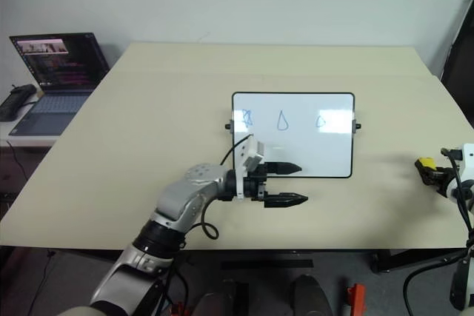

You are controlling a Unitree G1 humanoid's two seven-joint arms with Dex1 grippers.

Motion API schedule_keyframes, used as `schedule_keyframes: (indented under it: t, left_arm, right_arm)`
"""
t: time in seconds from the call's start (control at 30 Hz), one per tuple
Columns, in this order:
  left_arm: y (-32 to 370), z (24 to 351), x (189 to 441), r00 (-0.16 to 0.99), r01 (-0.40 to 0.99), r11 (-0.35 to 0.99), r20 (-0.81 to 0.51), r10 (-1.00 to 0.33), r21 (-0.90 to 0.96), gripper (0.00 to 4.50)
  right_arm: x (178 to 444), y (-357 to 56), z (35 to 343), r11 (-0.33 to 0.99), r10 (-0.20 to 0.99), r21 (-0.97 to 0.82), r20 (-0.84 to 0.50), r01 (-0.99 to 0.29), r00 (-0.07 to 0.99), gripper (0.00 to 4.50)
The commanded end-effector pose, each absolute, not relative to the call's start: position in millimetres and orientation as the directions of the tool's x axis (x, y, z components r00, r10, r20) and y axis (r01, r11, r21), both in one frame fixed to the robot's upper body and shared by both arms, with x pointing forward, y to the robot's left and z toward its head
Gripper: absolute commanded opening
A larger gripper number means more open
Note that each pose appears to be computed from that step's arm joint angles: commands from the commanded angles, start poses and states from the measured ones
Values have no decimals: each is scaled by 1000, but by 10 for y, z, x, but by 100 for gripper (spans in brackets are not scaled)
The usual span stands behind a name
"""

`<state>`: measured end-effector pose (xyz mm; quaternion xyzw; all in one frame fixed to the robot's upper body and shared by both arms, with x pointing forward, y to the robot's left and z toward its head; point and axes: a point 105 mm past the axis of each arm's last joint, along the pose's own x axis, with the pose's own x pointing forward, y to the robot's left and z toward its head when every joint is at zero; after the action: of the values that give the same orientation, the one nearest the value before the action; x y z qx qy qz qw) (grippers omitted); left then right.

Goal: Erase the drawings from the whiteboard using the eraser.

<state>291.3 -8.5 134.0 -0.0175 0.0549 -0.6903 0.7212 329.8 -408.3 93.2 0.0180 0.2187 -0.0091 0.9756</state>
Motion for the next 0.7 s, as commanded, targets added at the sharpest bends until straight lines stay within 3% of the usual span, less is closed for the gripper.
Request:
schedule_keyframes:
  t: [0.03, 0.23, 0.3, 0.37, 0.43, 0.53, 0.7]
  left_arm:
    - [-83, 1482, 2903, 38, 998, 39, -20, -999, -54, 450]
    - [55, 1539, 2988, 90, 996, 90, -24, -996, -22, 450]
    - [244, 1627, 3051, 141, 990, 141, -24, -990, 7, 450]
    - [489, 1712, 3105, 205, 978, 203, -31, -978, 42, 450]
    - [683, 1737, 3143, 260, 964, 257, -51, -964, 68, 450]
    - [988, 1759, 3203, 360, 930, 350, -79, -930, 115, 450]
    - [1332, 1966, 3180, 469, 872, 451, -60, -881, 191, 450]
  right_arm:
    - [3288, -4102, 1019, 1000, -11, -4, -415, 10, 910, 108]
    - [3290, -3932, 1379, 995, 83, -30, -310, -97, 947, 108]
    - [3271, -3550, 1769, 964, 236, -72, -219, -257, 947, 108]
    - [3162, -2988, 2175, 880, 435, -141, -142, -453, 889, 108]
    - [3057, -2587, 2390, 797, 561, -198, -112, -571, 820, 108]
    - [2970, -2086, 2614, 678, 696, -262, -75, -687, 714, 108]
    - [3099, -1504, 2813, 569, 785, -368, -23, -736, 619, 108]
